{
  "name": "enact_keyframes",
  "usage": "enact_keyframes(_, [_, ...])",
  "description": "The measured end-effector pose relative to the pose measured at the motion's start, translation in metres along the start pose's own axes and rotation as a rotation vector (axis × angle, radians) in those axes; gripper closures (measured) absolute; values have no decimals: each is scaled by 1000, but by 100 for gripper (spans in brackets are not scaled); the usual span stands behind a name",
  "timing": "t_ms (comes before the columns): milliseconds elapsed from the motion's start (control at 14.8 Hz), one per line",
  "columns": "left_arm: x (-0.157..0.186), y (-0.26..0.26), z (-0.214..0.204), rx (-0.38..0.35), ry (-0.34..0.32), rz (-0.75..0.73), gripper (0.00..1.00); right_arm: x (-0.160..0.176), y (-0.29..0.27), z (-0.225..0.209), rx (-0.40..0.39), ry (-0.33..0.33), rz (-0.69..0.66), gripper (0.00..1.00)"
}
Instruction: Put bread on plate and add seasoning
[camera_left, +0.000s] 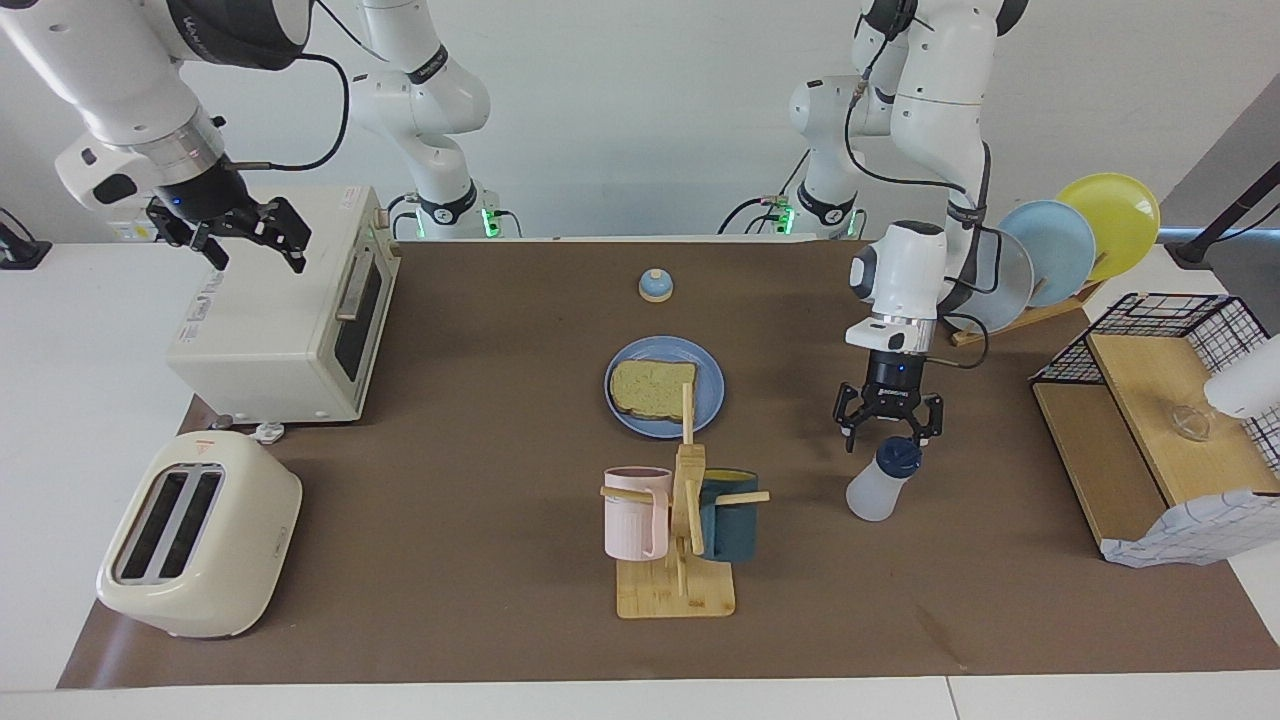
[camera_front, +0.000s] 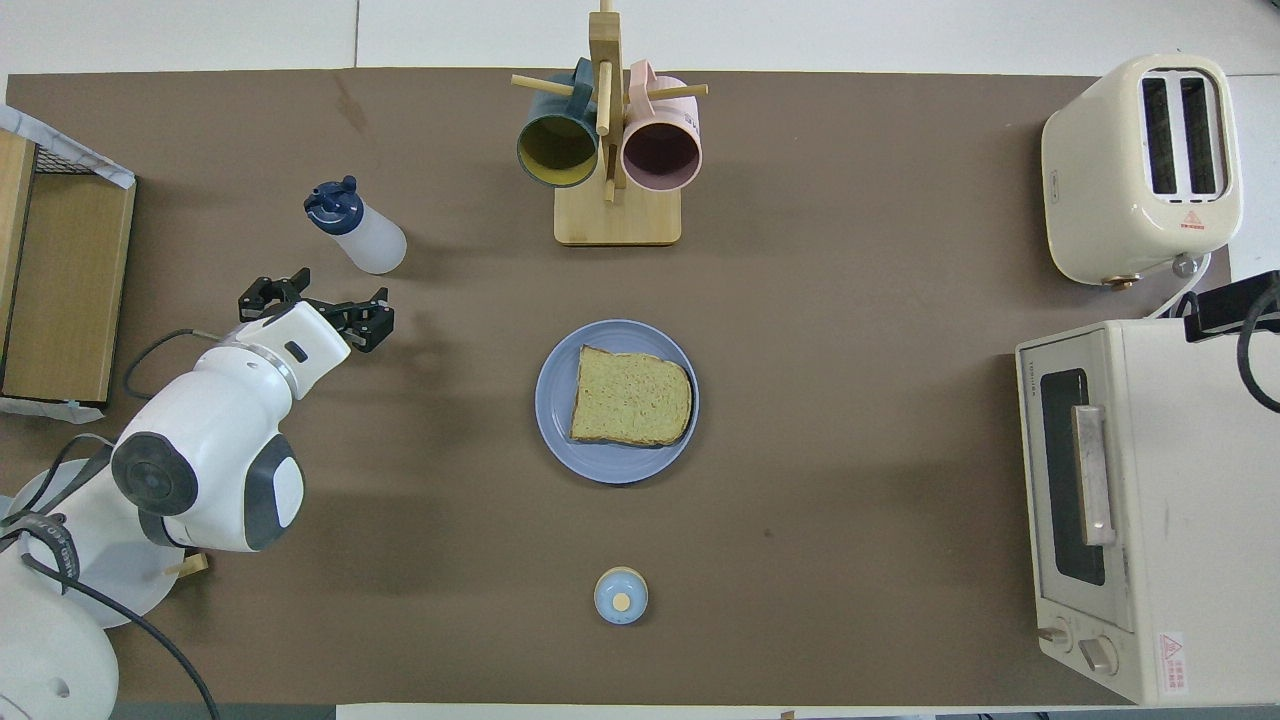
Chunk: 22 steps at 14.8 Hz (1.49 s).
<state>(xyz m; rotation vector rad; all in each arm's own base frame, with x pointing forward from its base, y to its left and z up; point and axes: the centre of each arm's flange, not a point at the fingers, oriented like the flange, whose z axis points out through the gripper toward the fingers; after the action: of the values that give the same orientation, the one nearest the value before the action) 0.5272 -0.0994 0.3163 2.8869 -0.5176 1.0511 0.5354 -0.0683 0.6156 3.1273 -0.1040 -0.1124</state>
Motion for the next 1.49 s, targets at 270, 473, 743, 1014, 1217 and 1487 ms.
enact_keyframes(270, [13, -1, -21, 2, -46, 10, 0, 0, 0, 0, 0, 0, 0, 0])
enact_keyframes(473, [18, -1, -33, 0, -100, 16, 0, 0, 0, 0, 0, 0, 0, 0])
enact_keyframes(743, [33, -3, -55, 1, -165, 21, 0, 0, 0, 0, 0, 0, 0, 0])
enact_keyframes(1014, [57, -7, -81, 0, -239, 23, 0, 0, 0, 0, 0, 0, 0, 0])
enact_keyframes(1217, [74, -9, -100, 0, -285, 23, 0, 0, 0, 0, 0, 0, 0, 0])
enact_keyframes(1487, [96, -13, -129, -7, -346, 11, 0, 0, 0, 0, 0, 0, 0, 0])
